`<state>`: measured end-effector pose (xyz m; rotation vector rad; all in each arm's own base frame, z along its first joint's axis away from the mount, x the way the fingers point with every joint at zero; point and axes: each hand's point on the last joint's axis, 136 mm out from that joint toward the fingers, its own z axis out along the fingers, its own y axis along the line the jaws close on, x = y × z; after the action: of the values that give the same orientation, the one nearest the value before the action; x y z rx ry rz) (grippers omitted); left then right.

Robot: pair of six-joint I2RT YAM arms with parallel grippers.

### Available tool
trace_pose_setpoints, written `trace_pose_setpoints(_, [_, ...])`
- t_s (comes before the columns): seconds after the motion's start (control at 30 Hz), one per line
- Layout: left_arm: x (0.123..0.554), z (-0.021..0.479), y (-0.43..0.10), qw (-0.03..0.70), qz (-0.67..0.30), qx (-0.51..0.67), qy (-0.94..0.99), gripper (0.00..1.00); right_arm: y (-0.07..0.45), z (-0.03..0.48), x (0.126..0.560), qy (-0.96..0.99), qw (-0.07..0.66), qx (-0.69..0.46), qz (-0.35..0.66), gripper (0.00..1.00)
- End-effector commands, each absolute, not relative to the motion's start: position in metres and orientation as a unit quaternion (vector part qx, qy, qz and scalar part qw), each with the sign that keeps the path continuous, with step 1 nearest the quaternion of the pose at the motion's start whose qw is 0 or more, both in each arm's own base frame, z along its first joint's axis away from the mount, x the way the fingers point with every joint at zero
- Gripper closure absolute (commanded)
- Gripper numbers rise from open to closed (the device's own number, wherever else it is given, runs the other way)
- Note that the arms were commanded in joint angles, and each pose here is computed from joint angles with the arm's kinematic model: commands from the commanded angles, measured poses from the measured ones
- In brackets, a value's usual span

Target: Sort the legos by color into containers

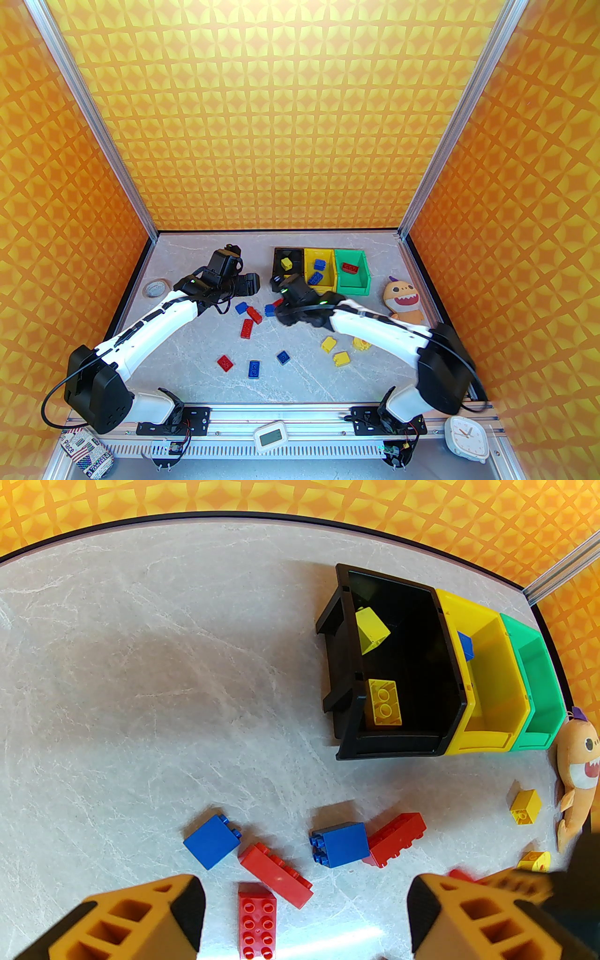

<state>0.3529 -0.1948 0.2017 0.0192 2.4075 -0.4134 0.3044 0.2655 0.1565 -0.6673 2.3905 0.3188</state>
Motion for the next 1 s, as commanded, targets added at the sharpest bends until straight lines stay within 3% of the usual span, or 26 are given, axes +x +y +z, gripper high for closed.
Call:
trace_pose_setpoints(0.0, [0.352, 0.211, -0.196, 0.352, -0.158, 0.009, 0.923, 0.25, 0.228, 0.184, 0.319, 0.911, 0.341, -0.212, 0.093, 0.76])
trace_pose_setpoints(0.3, [0.353, 0.210, -0.215, 0.349, -0.165, 0.029, 0.922, 0.25, 0.108, 0.197, 0.382, 0.931, 0.358, -0.056, 0.041, 0.75])
trace_pose_setpoints(0.5, [0.356, 0.207, -0.233, 0.342, -0.169, 0.045, 0.923, 0.25, 0.040, 0.178, 0.430, 0.940, 0.339, 0.034, 0.022, 0.76])
trace_pose_setpoints(0.97, [0.356, 0.203, -0.245, 0.335, -0.169, 0.066, 0.924, 0.25, 0.012, 0.128, 0.477, 0.953, 0.298, 0.063, 0.004, 0.71])
